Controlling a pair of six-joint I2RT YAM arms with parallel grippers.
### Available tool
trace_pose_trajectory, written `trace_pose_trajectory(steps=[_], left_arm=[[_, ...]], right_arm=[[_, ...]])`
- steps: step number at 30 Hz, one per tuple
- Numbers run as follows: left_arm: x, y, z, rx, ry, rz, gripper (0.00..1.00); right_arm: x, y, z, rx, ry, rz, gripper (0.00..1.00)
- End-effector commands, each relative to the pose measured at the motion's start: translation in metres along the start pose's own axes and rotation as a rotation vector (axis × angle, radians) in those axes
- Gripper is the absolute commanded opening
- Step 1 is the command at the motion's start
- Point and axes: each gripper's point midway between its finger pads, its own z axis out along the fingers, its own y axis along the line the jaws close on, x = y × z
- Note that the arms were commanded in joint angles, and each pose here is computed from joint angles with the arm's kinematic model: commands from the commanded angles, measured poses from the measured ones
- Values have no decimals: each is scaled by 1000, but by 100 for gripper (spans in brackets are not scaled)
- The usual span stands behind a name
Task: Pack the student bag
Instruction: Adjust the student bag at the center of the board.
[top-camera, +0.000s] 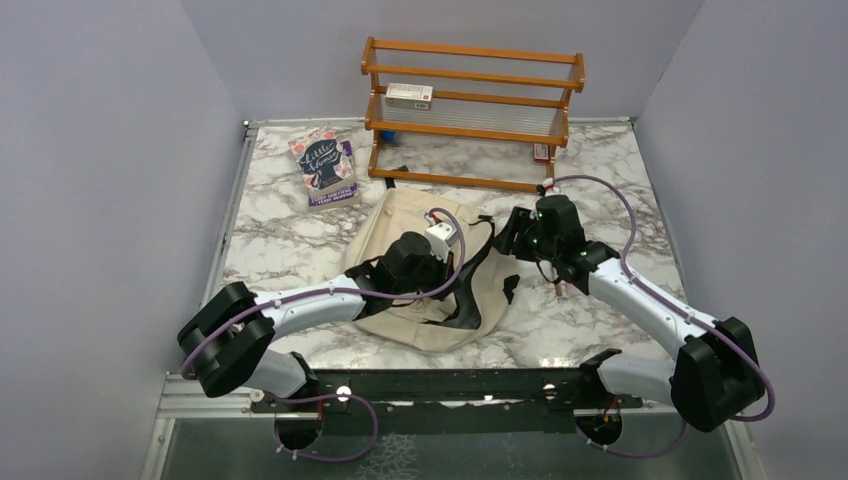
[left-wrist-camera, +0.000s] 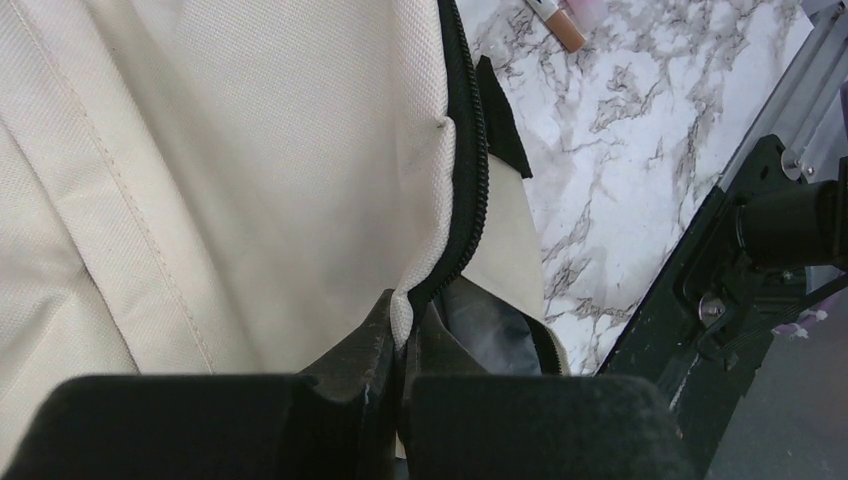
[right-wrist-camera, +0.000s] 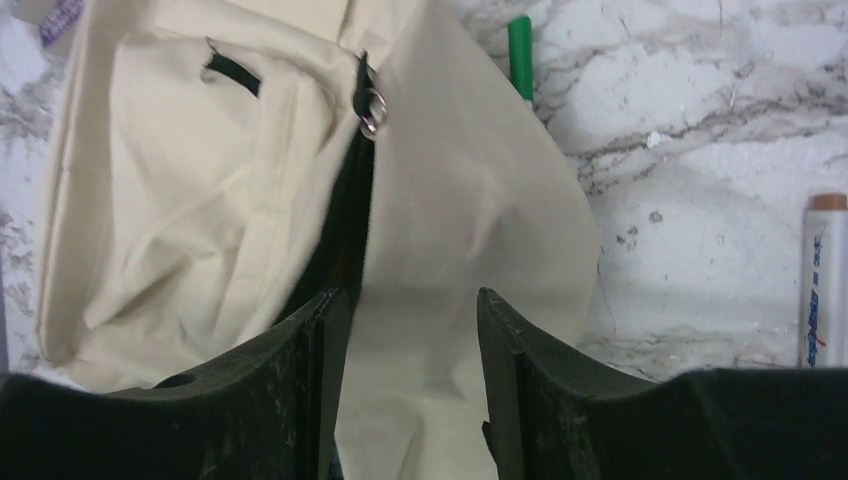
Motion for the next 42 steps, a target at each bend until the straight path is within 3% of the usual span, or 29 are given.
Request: trace_pose_trajectory(steps=[1,9,23,30,33,36,39,42], left_arm=[[1,-5,3,26,-4,-8,0],[4,-10,7,45,13,0,0],[1,-13,12,45,52,9,0],[-4,-18,13,62,64,13,0],[-4,-19,14,62,76,21,0],[-6,-17,13,49,76,26,0],[-13,-15,11,33,66,24,0],[-25,-20,8,48,57,25,12]], right_arm=[[22,-7,6,-11,53,-9,54],[13,6,23,-49,62,-23,63],[12,15,21,-115,22,12,63],[5,5,42,-25,45,-5,63],[9,-7,49,43,72,-17,54],[2,-10,45,66,42,-24,31],[-3,-9,36,56,8,-38,17],[1,-16,31,62,-4,-66,7]])
